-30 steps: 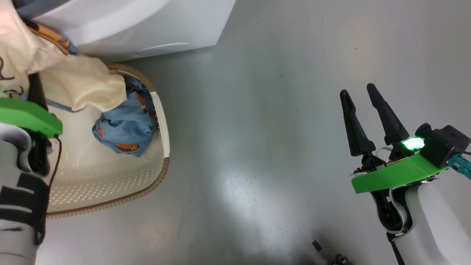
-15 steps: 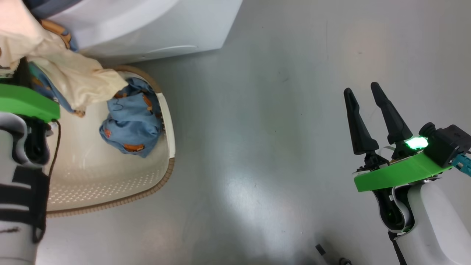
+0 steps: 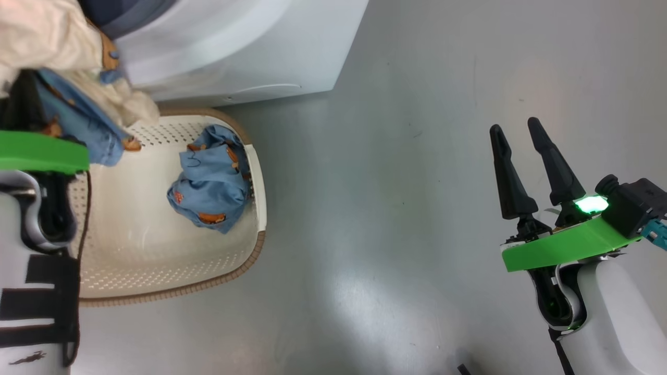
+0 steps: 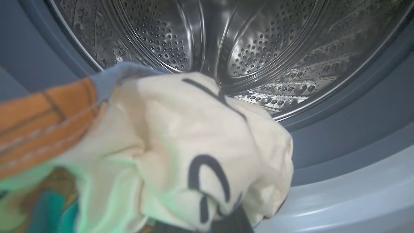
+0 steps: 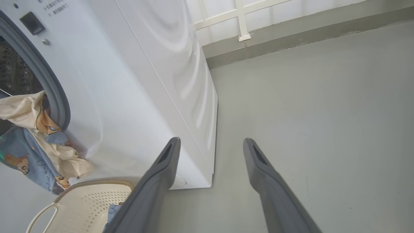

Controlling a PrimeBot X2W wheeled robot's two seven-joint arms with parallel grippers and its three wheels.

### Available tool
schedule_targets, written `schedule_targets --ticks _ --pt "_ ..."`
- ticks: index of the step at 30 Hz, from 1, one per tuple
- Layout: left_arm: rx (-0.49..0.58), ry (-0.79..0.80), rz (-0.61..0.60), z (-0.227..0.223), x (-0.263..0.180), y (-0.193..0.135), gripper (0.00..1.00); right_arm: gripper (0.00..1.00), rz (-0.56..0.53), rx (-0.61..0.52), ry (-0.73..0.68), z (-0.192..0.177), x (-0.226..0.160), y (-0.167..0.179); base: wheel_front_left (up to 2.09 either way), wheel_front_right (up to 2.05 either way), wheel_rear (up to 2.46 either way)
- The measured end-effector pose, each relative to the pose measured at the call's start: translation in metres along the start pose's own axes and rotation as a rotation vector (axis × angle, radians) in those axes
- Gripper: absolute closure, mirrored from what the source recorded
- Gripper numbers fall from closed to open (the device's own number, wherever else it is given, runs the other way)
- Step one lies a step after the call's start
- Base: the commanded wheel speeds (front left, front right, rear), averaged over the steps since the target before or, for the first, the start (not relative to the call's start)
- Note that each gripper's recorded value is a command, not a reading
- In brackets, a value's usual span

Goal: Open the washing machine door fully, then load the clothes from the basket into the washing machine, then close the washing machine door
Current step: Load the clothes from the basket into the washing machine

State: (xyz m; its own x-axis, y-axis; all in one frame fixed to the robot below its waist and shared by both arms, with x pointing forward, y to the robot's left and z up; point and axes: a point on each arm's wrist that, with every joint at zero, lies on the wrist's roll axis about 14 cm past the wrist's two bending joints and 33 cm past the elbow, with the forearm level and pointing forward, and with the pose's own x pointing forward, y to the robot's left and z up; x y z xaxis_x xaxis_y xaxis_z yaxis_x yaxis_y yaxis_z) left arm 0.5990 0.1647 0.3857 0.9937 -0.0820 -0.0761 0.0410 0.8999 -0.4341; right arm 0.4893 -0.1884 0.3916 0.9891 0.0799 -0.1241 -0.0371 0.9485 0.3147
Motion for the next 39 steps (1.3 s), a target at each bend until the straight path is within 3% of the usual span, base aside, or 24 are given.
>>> schedule_targets --ticks 5,23,29,33,39 --pt "0.022 -0.092 -0.04 0.034 0.003 -0.013 1.0 0.0 0.006 0.009 -0.011 0.004 -0.001 0.005 0.0 0.0 0.0" --pt "0.193 -0.053 -0.124 0.06 0.076 -0.035 1.0 0.0 -0.039 0.027 -0.006 0.006 -0.016 -0.001 0.0 0.0 0.0" --pt "0.214 -0.232 -0.167 0.131 0.113 -0.064 1.0 0.0 -0.066 0.022 0.003 0.003 -0.021 -0.01 0.0 0.0 0.0" --pt "0.235 -0.319 -0.175 0.153 0.118 -0.069 1.0 0.0 -0.076 0.025 0.013 -0.002 -0.022 -0.012 0.0 0.0 0.0" --pt "0.239 -0.211 -0.147 0.107 0.124 -0.058 0.98 0.0 -0.087 0.026 0.029 -0.008 -0.022 -0.016 0.0 0.0 0.0"
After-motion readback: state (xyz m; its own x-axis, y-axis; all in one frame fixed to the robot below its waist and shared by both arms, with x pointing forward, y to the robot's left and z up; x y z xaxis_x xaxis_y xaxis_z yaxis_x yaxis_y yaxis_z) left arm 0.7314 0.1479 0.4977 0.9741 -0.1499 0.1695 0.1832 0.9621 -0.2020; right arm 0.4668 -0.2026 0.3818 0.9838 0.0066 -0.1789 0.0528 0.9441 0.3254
